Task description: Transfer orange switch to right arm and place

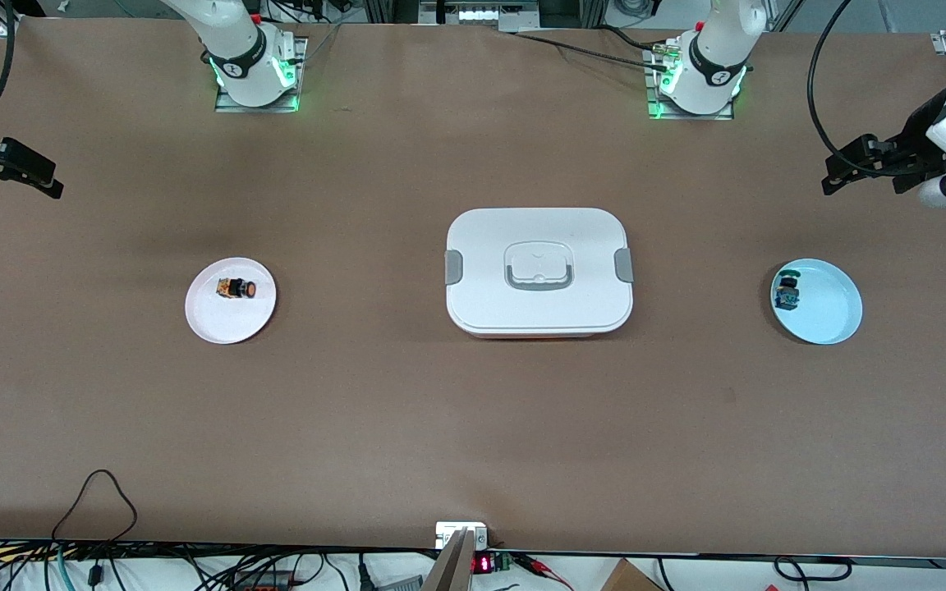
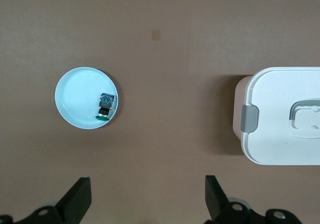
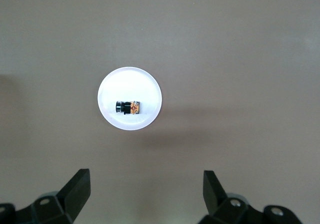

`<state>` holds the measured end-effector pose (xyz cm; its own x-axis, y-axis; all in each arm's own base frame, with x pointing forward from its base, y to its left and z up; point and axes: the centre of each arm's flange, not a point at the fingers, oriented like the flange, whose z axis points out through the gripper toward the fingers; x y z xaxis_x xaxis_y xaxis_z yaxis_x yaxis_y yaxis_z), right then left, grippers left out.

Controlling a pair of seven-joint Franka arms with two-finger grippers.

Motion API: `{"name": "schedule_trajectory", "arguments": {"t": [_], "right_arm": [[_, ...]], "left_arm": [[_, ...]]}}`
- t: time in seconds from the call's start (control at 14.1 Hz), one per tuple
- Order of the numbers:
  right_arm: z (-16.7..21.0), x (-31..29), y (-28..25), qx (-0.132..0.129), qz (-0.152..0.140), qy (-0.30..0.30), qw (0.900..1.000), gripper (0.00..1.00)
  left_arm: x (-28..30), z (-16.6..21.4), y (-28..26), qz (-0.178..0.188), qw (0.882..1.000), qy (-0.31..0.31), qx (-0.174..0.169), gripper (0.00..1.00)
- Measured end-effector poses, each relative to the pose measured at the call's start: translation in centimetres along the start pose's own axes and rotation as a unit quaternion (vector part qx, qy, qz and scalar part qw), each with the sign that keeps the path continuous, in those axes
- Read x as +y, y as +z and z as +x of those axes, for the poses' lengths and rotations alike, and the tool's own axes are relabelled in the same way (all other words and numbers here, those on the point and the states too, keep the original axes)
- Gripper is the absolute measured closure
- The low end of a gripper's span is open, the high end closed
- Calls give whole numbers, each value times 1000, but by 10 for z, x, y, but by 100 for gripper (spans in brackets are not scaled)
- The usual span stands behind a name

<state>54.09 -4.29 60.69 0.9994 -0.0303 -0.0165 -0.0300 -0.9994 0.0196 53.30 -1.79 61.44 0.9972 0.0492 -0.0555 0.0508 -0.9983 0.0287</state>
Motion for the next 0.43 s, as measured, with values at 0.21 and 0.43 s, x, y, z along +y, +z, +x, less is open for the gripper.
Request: {"name": "schedule_trajectory", "arguments": {"t": [0.21,0.43], "right_arm": [[0,0,0,-1,0,0,1000,0],[0,0,-2,0,0,0,1000,0]], "left_arm": [[0,0,0,0,1000,0,0,0],[0,0,1,0,1000,0,-1,0]]}}
